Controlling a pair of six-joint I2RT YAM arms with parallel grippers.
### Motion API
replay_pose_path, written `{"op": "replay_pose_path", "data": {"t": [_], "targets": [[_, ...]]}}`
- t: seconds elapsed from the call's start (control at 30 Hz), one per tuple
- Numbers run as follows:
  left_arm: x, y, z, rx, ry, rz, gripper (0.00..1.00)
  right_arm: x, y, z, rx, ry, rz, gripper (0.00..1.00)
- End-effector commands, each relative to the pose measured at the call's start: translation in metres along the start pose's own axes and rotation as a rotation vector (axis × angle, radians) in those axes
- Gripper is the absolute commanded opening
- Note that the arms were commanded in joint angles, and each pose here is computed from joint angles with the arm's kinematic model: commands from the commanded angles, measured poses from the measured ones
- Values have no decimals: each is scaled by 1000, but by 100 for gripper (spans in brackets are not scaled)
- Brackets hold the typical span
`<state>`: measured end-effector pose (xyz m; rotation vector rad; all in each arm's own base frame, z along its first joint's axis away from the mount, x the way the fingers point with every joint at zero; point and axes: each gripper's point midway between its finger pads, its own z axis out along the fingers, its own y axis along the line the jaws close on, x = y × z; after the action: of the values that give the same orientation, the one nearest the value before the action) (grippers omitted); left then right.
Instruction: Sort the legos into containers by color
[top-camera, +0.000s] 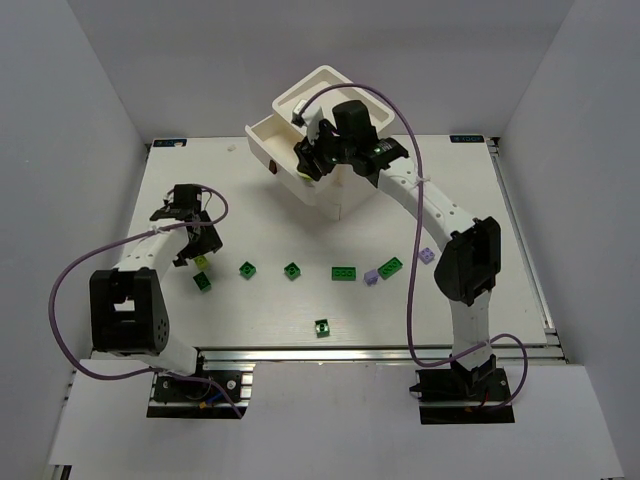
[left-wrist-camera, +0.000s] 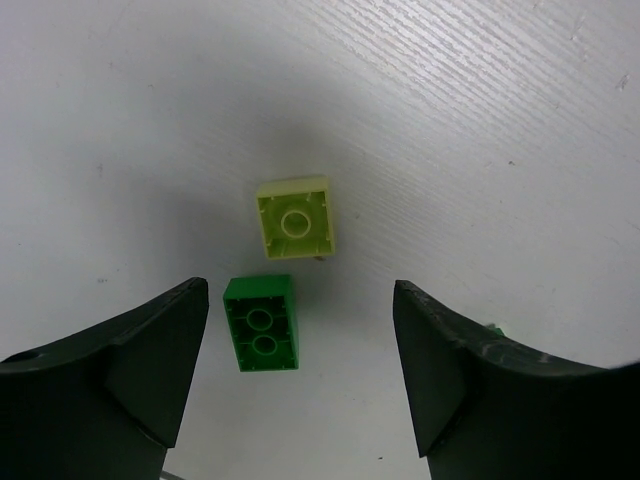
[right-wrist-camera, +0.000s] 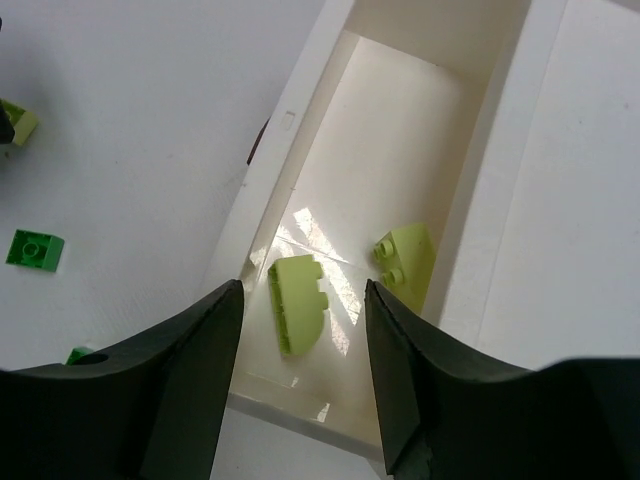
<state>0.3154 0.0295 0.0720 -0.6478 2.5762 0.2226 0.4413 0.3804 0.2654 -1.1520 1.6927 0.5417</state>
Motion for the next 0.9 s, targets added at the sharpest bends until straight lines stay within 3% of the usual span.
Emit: {"op": "replay_pose_path", "data": {"t": [0.0, 0.17, 0.33, 0.47, 0.6, 0.7, 0.8, 0.87], "targets": [[-2, -2, 6, 17, 9, -2, 83, -47, -9, -27, 41, -106, -9, 58], [-1, -4, 18, 8, 46, 2, 65, -71, 0, -63, 1, -187, 20, 55], [7, -6, 34, -10, 97, 7, 64, -80, 13, -110, -21, -277, 82, 51], [4, -10, 42, -1, 112, 0, 54, -68, 25, -133, -45, -283, 111, 52], [-3, -19, 42, 31, 113, -6, 26, -45, 40, -145, -67, -262, 125, 51], [-18, -27, 33, 76, 74, -11, 16, -23, 48, -154, -77, -238, 123, 49], [-43, -48, 6, 212, -5, -15, 8, -5, 57, -162, -87, -217, 118, 42], [-60, -87, -22, 410, -66, 7, 4, 11, 63, -168, -101, -187, 132, 24]]}}
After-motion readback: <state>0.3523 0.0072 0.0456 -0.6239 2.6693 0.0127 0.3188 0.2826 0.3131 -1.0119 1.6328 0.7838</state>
